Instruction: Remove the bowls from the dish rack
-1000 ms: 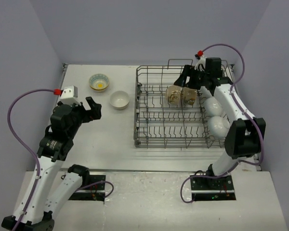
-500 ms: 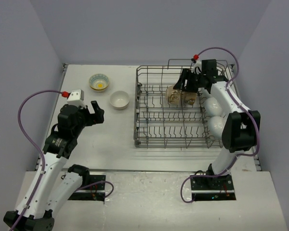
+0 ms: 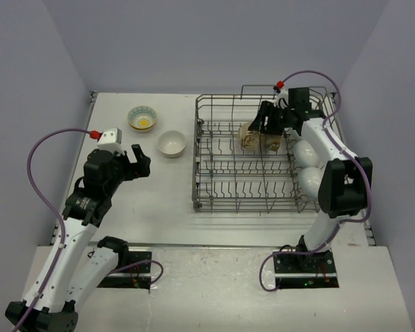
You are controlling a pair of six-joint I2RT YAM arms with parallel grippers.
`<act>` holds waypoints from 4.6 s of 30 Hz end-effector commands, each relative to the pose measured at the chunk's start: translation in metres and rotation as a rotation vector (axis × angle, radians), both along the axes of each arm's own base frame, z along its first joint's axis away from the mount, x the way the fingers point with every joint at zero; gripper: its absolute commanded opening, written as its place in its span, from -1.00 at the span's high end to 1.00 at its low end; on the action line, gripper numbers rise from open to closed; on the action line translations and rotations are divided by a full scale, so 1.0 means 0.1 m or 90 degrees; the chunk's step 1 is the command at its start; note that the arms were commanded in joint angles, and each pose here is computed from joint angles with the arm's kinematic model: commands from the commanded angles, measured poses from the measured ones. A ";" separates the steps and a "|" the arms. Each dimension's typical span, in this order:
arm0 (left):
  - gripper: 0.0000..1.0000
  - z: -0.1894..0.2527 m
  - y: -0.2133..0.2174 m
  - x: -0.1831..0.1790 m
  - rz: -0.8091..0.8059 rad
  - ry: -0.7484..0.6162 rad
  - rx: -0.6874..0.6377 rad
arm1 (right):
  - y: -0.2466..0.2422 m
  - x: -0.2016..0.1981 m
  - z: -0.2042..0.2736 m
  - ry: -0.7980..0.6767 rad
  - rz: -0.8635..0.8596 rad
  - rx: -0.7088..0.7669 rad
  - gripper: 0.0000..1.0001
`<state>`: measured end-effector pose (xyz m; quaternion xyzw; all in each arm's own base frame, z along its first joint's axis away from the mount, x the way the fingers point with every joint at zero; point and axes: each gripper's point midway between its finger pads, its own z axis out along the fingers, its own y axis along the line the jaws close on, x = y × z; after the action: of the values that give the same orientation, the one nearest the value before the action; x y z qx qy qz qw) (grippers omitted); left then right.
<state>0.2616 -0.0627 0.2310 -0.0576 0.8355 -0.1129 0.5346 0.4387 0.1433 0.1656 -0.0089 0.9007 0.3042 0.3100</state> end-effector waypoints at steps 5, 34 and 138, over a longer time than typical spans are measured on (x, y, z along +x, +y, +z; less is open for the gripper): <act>-1.00 0.05 -0.03 0.04 -0.019 -0.025 0.011 | 0.02 0.10 -0.03 -0.009 0.010 0.003 -0.25; -1.00 0.07 -0.04 0.03 -0.024 -0.030 0.008 | 0.37 0.09 -0.13 0.019 0.138 0.137 0.14; -1.00 0.06 -0.04 0.03 -0.025 -0.029 0.008 | 0.50 -0.43 1.54 -0.199 0.250 0.371 1.00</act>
<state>0.2609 -0.0653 0.2281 -0.0466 0.8368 -0.1162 0.5329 0.4251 0.1851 0.1801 0.0342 0.8007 0.5464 0.2431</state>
